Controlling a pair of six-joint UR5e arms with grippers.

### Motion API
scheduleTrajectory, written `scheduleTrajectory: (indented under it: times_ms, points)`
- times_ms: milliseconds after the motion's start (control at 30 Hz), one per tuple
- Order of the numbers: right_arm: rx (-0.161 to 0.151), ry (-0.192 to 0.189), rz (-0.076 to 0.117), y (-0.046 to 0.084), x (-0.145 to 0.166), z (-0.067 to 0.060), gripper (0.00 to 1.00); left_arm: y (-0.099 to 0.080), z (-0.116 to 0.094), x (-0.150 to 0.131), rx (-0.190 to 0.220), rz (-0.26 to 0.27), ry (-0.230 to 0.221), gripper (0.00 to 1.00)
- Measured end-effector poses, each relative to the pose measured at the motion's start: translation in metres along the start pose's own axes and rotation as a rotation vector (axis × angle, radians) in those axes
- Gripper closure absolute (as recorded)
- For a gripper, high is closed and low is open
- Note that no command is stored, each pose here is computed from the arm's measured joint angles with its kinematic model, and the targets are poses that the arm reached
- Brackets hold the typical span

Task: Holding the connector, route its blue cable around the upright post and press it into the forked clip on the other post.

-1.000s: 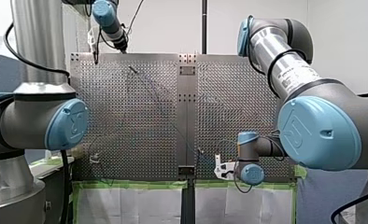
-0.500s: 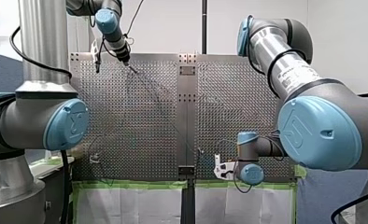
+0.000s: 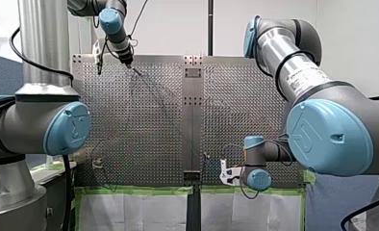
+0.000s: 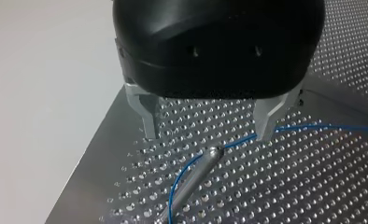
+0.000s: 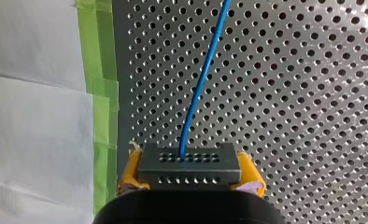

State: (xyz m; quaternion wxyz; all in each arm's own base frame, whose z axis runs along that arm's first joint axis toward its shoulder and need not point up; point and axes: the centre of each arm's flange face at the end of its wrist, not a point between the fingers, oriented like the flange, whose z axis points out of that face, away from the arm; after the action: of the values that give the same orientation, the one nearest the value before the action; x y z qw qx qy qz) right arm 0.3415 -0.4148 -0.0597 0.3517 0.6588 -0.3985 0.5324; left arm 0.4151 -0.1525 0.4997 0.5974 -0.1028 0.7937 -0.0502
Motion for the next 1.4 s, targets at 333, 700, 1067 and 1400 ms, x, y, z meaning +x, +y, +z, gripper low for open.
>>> scheduleTrajectory:
  times_ms: [333, 700, 1067, 1400]
  points:
    - [0.003, -0.001, 0.001, -0.002, 0.0, 0.0, 1.0, 0.001, -0.003, 0.001, -0.037, 0.003, 0.003, 0.0]
    - [0.004, -0.001, 0.0, -0.002, 0.0, -0.001, 1.0, 0.004, -0.005, 0.001, -0.081, 0.008, 0.001, 0.0]
    - [0.004, 0.001, -0.002, -0.002, 0.001, 0.0, 1.0, -0.001, -0.003, -0.001, -0.066, 0.069, -0.032, 0.0]
    - [0.007, 0.005, -0.002, -0.004, 0.003, 0.002, 1.0, -0.019, 0.0, 0.0, -0.018, 0.159, -0.088, 0.0]
